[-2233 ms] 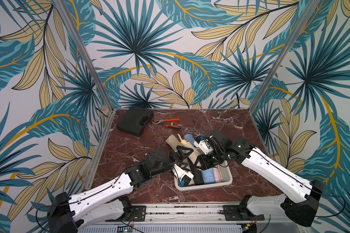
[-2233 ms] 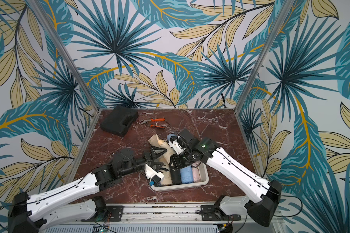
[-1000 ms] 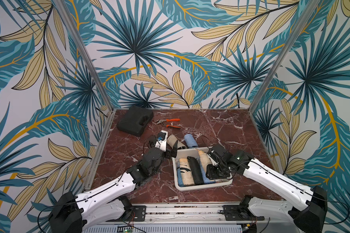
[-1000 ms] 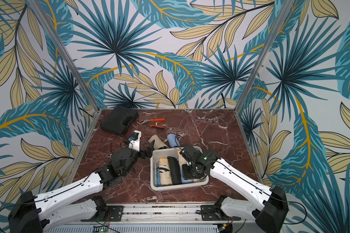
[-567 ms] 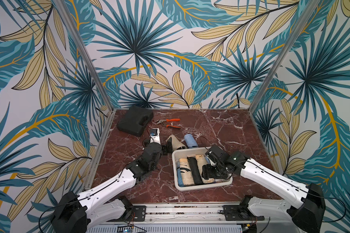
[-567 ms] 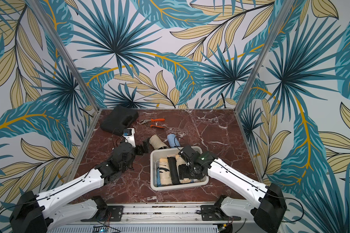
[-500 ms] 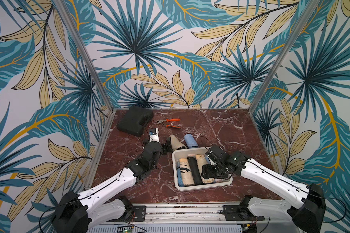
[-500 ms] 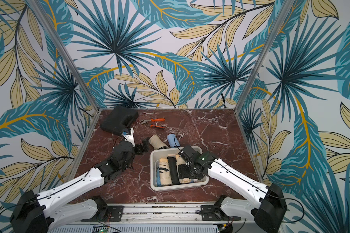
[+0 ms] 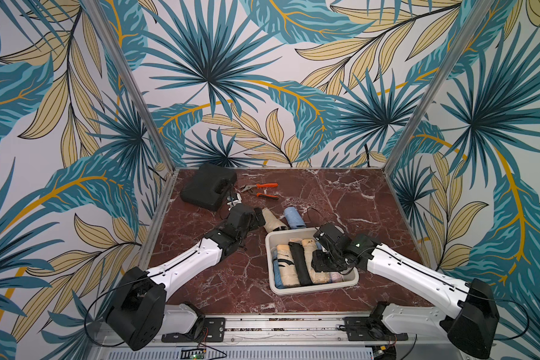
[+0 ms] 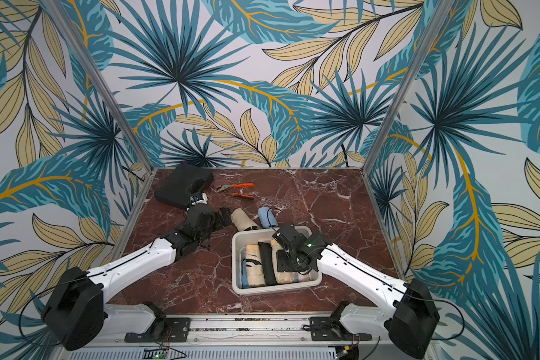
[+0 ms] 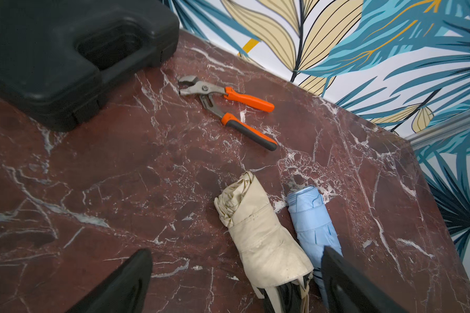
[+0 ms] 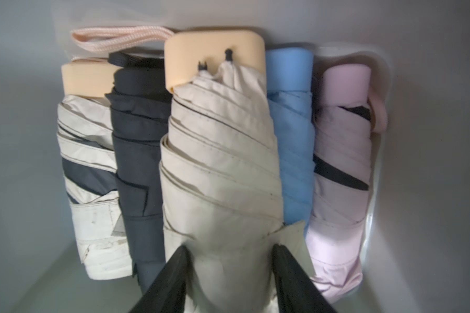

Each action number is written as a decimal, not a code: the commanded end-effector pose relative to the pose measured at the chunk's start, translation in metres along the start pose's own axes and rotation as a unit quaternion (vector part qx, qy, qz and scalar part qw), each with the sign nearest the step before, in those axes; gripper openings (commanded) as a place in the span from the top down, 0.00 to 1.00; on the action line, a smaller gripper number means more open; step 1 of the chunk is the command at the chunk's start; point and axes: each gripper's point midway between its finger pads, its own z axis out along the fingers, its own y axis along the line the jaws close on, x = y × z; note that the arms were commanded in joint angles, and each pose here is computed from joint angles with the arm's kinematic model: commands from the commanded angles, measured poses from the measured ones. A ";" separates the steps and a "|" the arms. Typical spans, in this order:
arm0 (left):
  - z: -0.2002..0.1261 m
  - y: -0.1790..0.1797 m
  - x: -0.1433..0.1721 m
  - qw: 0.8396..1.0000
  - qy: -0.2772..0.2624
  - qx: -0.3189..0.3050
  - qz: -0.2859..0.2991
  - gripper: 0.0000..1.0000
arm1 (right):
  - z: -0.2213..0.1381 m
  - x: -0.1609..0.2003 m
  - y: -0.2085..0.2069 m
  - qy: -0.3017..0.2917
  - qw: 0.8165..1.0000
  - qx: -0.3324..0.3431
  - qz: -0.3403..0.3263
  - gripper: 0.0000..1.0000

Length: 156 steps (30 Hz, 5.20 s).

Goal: Put the umbrella into the storage box
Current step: Place the umbrella in the storage box, then pick up the umbrella from the center of the board.

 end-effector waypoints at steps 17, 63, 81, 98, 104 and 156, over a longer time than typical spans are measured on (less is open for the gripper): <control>0.084 -0.026 0.053 0.976 0.161 0.045 -0.139 0.00 | -0.049 -0.035 0.003 -0.115 0.993 -0.020 -0.035 0.20; 0.010 -0.023 -0.099 0.982 -0.136 0.119 -0.050 1.00 | -0.085 -0.063 0.026 -0.156 0.986 -0.051 -0.037 0.20; -0.137 -0.113 -0.113 0.876 -0.225 0.367 0.219 1.00 | -0.120 -0.090 0.061 -0.225 0.963 -0.130 -0.069 0.16; -0.181 -0.169 0.006 0.590 -0.233 0.469 0.615 1.00 | -0.189 -0.075 0.032 -0.237 0.963 -0.117 -0.059 0.01; -0.182 -0.182 0.036 0.485 -0.278 0.436 0.705 1.00 | -0.190 -0.067 0.037 -0.192 0.971 -0.134 -0.050 0.01; -0.185 -0.213 0.098 0.323 -0.371 0.395 0.776 0.92 | -0.118 -0.028 0.080 0.007 0.974 -0.210 -0.079 0.66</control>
